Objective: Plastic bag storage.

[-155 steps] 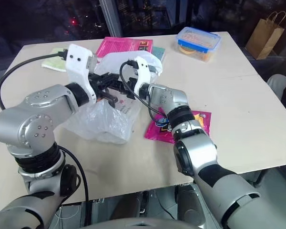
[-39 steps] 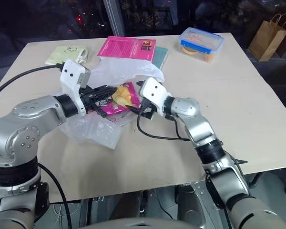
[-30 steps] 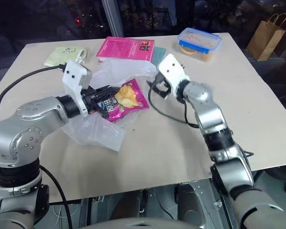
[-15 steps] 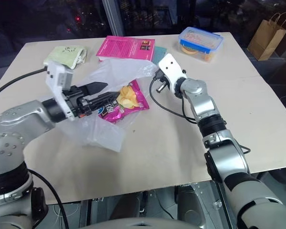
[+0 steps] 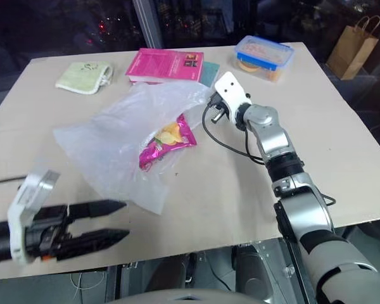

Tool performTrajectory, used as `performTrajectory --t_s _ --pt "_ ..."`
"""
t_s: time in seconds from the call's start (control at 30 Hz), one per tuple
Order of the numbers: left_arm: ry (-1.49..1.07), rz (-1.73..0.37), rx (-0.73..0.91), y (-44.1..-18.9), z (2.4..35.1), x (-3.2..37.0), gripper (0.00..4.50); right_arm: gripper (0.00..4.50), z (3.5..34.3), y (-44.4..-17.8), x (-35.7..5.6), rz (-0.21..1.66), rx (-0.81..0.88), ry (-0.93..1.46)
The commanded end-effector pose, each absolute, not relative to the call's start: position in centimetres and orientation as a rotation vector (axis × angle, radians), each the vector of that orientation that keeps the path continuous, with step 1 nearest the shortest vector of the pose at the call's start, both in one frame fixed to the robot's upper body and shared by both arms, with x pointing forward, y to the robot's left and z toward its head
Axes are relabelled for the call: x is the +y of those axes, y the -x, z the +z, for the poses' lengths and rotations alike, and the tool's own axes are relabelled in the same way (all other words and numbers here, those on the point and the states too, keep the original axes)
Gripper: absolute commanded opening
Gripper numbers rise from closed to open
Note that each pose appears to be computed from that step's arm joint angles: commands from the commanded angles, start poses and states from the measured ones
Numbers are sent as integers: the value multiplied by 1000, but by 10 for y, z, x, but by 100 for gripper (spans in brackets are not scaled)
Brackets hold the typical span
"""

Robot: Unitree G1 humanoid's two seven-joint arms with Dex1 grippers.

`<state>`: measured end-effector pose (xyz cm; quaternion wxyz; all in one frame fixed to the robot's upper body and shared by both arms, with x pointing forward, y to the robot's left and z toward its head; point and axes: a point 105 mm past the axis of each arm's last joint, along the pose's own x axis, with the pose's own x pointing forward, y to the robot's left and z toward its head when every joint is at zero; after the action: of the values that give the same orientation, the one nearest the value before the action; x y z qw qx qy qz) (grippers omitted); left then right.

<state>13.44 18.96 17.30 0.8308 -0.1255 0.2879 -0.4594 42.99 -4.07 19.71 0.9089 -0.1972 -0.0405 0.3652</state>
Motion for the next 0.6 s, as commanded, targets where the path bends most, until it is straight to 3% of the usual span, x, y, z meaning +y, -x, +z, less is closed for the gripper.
performTrajectory --t_s 0.03,0.17,0.33,0.5,0.6 --pt "251 -901 539 -138 169 194 448 0 215 -425 -38 765 -147 413" --pt "315 -810 425 -161 163 186 448 0 215 -425 -39 764 -144 419" --pt "328 -691 450 -194 130 159 448 0 215 -424 -43 758 -132 435" --pt "523 -681 315 -225 142 132 448 0 216 -424 -47 747 -124 448" --pt "603 -689 293 -230 145 124 326 0 216 -424 -49 740 -120 452"
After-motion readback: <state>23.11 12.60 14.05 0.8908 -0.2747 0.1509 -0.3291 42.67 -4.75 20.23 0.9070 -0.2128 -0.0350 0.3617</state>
